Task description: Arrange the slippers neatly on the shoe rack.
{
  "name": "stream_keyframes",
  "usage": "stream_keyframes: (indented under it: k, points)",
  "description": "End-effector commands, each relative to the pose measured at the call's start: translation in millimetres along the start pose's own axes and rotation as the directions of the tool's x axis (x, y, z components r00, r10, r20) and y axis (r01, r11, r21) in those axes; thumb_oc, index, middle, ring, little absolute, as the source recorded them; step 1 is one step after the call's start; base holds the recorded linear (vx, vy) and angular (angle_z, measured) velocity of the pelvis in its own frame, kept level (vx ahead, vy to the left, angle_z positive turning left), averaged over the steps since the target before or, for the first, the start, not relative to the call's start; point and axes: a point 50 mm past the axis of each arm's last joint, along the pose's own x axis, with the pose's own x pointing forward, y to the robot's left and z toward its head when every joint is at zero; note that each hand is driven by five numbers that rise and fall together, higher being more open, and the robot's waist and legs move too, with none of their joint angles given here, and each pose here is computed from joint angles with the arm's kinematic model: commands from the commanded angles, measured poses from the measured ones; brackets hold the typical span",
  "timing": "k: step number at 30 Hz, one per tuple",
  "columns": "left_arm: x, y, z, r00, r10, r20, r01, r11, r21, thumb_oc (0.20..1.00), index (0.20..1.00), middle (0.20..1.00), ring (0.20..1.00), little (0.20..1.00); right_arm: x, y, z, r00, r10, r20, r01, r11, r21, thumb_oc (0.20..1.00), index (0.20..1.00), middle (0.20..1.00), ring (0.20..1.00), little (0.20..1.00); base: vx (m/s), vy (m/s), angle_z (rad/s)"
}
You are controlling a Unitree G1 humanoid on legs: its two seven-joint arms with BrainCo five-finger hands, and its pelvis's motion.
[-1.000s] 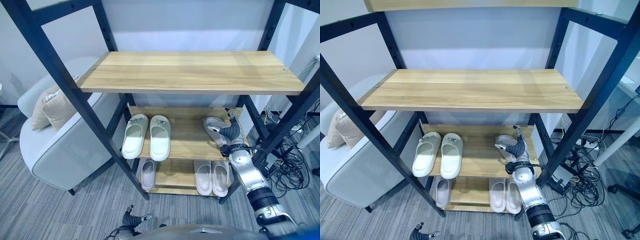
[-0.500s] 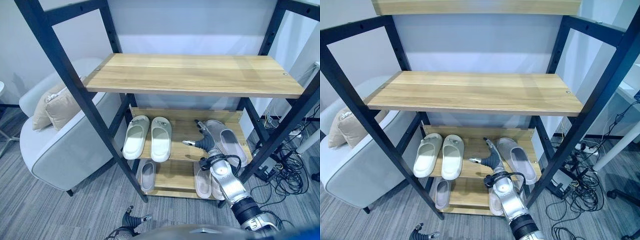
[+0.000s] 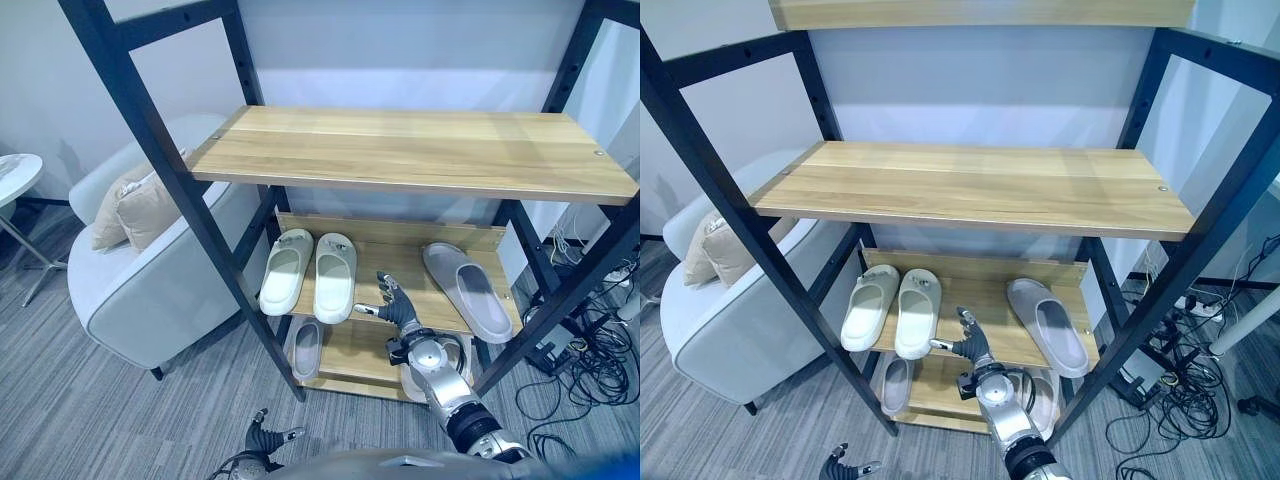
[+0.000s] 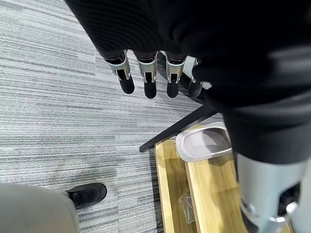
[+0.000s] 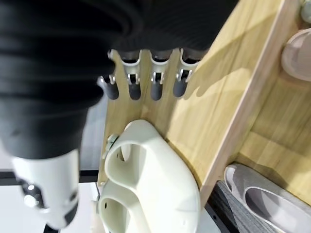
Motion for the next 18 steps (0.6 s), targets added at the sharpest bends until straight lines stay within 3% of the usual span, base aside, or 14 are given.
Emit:
stream_keyframes:
  k: [1, 9, 18]
  points:
    - [-34.1, -16.6, -75.3, 0.958, -0.078, -0.276, 0.116, 0.985, 0.126, 1.000, 1.000, 1.000, 1.000, 1.000, 19.8, 9.5, 48.4, 0.983, 0.008, 0.181, -0.020, 0.998, 0.068, 1.000, 1.000, 1.000, 1.000, 1.000, 0.04, 0.049, 0.03]
    - [-37.6, -18.6, -80.5, 0.951, -0.085, -0.296, 0.127, 0.984, 0.124, 1.000, 1.000, 1.000, 1.000, 1.000, 18.9, 34.2, 28.9, 0.998, 0.045, 0.051, -0.050, 0.993, 0.103, 1.000, 1.000, 1.000, 1.000, 1.000, 0.03, 0.046, 0.11]
    - [-37.0, -17.2, -80.3, 0.952, -0.083, -0.294, 0.127, 0.983, 0.134, 1.000, 1.000, 1.000, 1.000, 1.000, 19.0, 43.9, 28.5, 0.997, 0.078, 0.029, -0.081, 0.983, 0.164, 1.000, 1.000, 1.000, 1.000, 1.000, 0.00, 0.029, 0.02]
